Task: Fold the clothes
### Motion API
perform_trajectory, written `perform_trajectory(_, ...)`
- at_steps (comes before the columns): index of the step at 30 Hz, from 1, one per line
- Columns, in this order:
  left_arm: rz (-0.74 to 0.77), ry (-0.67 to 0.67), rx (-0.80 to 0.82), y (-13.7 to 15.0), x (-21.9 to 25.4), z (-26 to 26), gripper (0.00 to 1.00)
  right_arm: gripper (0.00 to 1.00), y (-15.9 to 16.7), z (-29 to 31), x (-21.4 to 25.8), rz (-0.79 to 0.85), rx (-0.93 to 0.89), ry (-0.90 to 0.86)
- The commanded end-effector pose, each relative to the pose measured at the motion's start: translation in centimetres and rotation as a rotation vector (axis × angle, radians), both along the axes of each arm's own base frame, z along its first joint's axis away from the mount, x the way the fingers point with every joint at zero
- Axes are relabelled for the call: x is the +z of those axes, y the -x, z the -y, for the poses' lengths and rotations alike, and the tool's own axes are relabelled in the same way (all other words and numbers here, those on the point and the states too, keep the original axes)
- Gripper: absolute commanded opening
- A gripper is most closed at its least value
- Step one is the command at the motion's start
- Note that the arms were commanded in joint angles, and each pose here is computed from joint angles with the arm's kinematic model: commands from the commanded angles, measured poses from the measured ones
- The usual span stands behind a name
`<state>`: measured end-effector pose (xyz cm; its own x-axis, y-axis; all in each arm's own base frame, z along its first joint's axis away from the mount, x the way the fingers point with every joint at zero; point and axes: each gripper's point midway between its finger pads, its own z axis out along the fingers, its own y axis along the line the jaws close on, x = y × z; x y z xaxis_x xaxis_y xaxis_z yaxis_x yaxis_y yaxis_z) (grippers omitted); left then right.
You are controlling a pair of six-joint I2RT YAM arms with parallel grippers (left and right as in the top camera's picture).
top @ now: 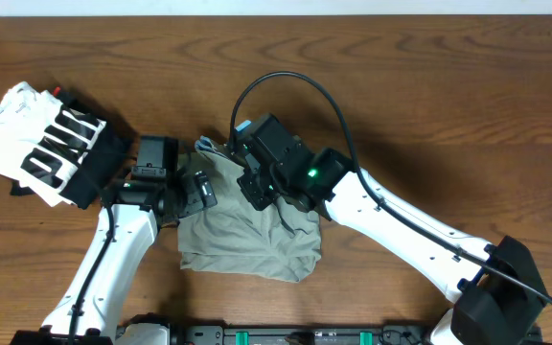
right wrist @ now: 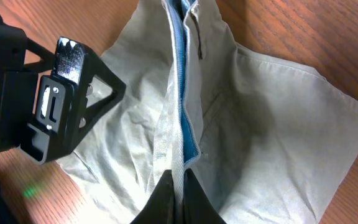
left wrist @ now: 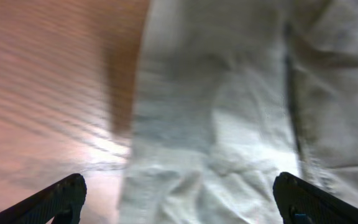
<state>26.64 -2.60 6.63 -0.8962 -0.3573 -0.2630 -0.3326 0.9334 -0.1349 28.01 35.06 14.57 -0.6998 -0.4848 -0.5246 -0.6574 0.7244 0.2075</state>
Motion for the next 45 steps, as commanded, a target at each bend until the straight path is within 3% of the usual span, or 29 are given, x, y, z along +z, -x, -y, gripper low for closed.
perform_trajectory(1,0.021,-0.08,0.033,-0.1,0.5,-1.9,0.98,0.06,-0.1,-0.9,1.0,0.018,0.039,-0.03)
perform_trajectory(5,0.09,-0.092,0.087,-0.6,2.4,-3.4,0.98,0.11,1.1,-2.3,1.6,0.007,0.145,-0.088)
perform_trajectory(10,0.247,-0.085,0.149,-0.8,6.5,-4.9,0.98,0.35,4.4,-4.6,3.1,-0.026,0.404,-0.219)
perform_trajectory(14,0.332,-0.078,0.155,-0.4,8.7,-4.9,0.98,0.43,2.9,-3.9,3.1,0.006,0.36,-0.202)
perform_trajectory(20,0.342,-0.028,0.13,0.4,9.3,-3.9,0.98,0.45,-2.8,1.0,3.8,0.038,0.052,-0.143)
perform_trajectory(23,0.309,0.03,0.1,0.3,8.5,-2.8,0.98,0.45,-4.0,3.2,4.6,0.03,-0.015,-0.148)
perform_trajectory(31,0.141,0.195,-0.049,-0.6,4.3,0.8,0.98,0.47,-4.3,10.3,2.0,-0.093,-0.171,0.022)
perform_trajectory(45,-0.077,0.148,-0.021,-2.9,-5.3,-0.2,0.98,0.47,-4.0,12.7,1.2,-0.149,-0.221,0.074)
